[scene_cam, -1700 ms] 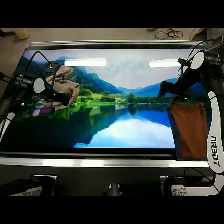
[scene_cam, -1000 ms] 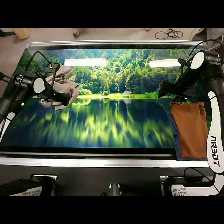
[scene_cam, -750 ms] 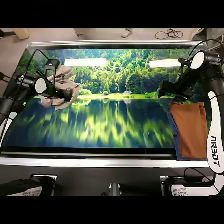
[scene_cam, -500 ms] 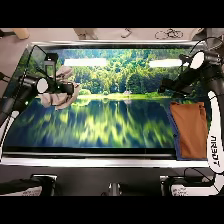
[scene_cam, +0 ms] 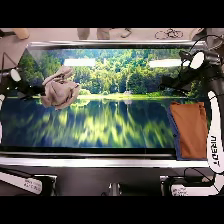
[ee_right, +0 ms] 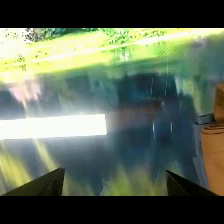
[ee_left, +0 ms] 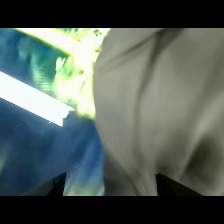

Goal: Fold the shirts.

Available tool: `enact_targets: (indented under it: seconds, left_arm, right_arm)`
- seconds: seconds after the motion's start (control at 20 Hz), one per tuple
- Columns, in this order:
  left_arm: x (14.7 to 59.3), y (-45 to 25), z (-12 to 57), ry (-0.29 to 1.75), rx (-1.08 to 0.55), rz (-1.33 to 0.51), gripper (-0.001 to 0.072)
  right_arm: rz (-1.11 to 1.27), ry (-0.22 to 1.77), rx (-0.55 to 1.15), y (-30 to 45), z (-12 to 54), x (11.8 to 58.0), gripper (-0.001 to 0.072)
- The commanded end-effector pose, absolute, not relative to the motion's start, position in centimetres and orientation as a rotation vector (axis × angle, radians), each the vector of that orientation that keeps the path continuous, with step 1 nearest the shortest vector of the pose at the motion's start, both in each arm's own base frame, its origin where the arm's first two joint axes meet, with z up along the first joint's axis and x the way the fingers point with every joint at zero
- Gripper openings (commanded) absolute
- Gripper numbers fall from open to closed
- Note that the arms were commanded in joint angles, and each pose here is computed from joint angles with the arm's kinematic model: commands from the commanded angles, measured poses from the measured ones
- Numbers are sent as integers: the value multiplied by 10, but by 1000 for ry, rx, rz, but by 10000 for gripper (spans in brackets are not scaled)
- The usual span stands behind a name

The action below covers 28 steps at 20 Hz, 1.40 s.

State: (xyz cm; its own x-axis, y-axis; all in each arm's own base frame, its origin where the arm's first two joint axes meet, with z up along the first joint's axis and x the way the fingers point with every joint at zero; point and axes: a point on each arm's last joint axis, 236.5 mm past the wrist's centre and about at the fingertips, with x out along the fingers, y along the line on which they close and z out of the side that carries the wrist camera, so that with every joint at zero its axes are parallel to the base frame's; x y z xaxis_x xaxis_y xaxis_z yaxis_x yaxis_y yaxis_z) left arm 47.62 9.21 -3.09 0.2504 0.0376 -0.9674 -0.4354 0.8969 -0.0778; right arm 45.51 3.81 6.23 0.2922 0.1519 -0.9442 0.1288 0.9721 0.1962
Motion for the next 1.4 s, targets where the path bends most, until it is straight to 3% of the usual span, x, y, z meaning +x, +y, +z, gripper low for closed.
enact_targets:
  seconds: [0.0, 0.1, 0.15, 0.2, 0.25, 0.4, 0.5, 0.65, 0.75, 0.85, 0.95, 1.15, 1.2, 1.25, 1.3, 1.35]
  left_arm:
    - [484, 93, -55, 1281, -524, 268, 670]
    - [507, 71, -62, 1219, -572, 196, 662]
    - [518, 62, -62, 1185, -597, 176, 572]
    - [527, 53, -56, 1149, -616, 157, 198]
    - [535, 43, -43, 1113, -609, 117, 21]
    - [558, 2, 71, 871, -394, -105, 18]
    - [540, -43, 186, 651, -263, -226, 18]
    - [455, -133, 340, 335, -173, -424, 18]
    - [397, -195, 388, 230, -145, -587, 18]
    - [361, -256, 389, 219, -125, -738, 18]
    - [350, -314, 349, 272, -83, -830, 18]
    - [352, -402, 157, 697, -115, -851, 19]
    - [347, -416, 108, 821, -137, -832, 32]
    - [339, -432, 70, 936, -181, -827, 288]
    - [330, -443, 51, 1021, -238, -834, 692]
    - [329, -443, 45, 1077, -261, -837, 720]
  right_arm:
    - [19, 1277, 251, 38, 63, 456, 672]
    - [20, 1276, 252, 39, 63, 455, 671]
    - [22, 1275, 254, 39, 64, 455, 670]
    - [25, 1278, 255, 40, 66, 453, 668]
    - [23, 1279, 248, 39, 70, 449, 668]
    - [18, 1153, 187, 28, 109, 452, 667]
    - [31, 1011, 161, 26, 152, 454, 667]
    - [42, 849, 159, 25, 216, 435, 668]
    - [48, 778, 156, 25, 250, 411, 668]
    - [52, 728, 156, 25, 276, 387, 669]
    - [50, 687, 150, 24, 296, 366, 669]
    - [-6, 668, 124, 9, 311, 336, 669]
    - [-20, 687, 122, 6, 308, 331, 669]
    - [-22, 714, 121, 6, 302, 327, 669]
    - [-23, 743, 120, 6, 296, 326, 670]
    - [-25, 776, 119, 6, 289, 325, 670]
